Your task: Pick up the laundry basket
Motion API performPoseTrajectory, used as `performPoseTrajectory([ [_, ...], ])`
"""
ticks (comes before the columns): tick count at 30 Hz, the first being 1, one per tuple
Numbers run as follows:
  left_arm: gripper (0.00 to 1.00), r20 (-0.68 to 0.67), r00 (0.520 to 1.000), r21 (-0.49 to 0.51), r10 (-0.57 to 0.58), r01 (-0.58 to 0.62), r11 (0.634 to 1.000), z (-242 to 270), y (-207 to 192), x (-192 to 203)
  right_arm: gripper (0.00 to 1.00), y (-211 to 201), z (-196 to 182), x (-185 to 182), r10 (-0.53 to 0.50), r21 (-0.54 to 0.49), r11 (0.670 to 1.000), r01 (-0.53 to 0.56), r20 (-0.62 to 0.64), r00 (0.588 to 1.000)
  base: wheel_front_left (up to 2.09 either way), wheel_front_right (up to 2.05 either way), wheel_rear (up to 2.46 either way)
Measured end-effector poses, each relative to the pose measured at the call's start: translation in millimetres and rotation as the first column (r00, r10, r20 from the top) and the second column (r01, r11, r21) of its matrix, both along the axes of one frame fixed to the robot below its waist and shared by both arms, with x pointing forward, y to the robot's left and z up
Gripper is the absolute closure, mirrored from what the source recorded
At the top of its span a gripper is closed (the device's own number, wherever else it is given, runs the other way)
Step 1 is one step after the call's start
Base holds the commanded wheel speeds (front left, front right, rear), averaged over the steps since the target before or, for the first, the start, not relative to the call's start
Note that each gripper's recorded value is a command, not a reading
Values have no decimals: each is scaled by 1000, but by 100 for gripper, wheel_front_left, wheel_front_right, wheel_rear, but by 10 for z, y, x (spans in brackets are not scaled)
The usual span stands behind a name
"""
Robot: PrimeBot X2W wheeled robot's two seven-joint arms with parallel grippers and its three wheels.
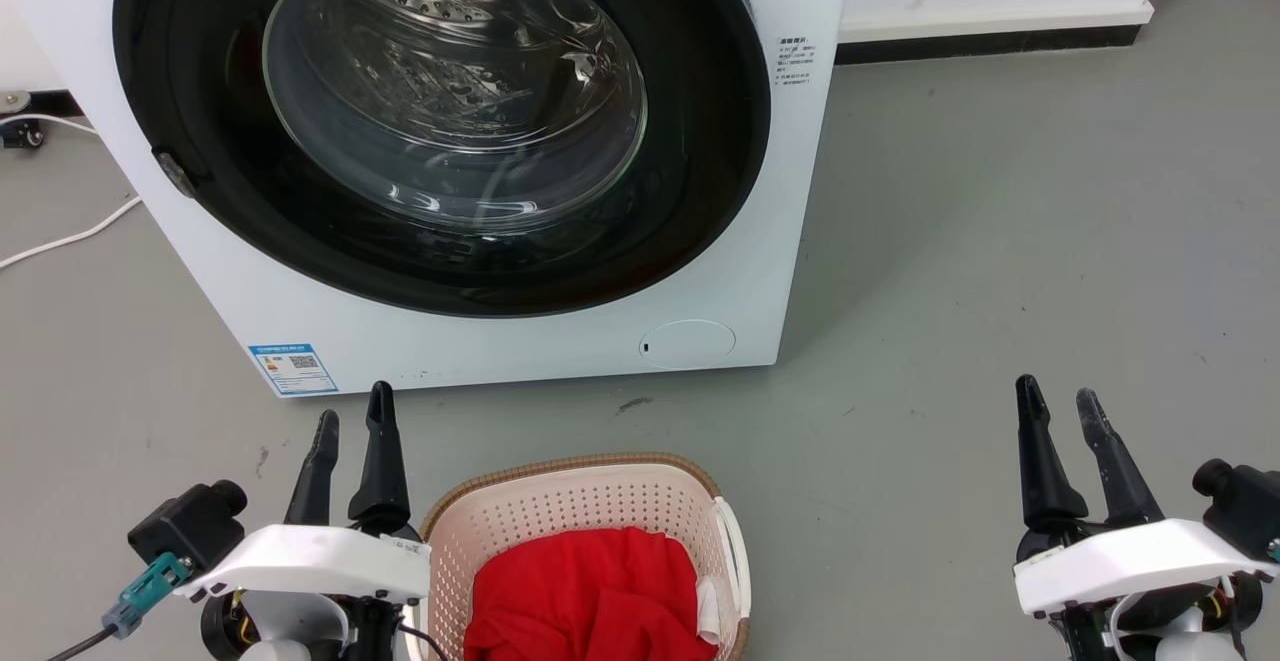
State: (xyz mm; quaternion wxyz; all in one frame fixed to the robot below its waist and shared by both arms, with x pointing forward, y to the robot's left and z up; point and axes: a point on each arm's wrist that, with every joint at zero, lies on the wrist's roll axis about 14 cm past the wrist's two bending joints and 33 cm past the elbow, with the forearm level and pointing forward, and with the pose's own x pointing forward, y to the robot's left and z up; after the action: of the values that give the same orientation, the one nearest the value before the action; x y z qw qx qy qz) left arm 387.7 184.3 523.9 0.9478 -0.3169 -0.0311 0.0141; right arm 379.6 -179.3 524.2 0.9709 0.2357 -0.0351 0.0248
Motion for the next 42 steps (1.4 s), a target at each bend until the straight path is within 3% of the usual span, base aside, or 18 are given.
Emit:
performPoseTrajectory([
  [21,0,48,999,216,4,-14,976,81,-22,-5,0,116,72,-27,31,-236,972,-17,53,998,0,0,0],
  [42,0,74,997,373,-11,-18,928,84,-52,-28,0,183,121,-49,55,-378,926,-16,94,994,0,0,0],
])
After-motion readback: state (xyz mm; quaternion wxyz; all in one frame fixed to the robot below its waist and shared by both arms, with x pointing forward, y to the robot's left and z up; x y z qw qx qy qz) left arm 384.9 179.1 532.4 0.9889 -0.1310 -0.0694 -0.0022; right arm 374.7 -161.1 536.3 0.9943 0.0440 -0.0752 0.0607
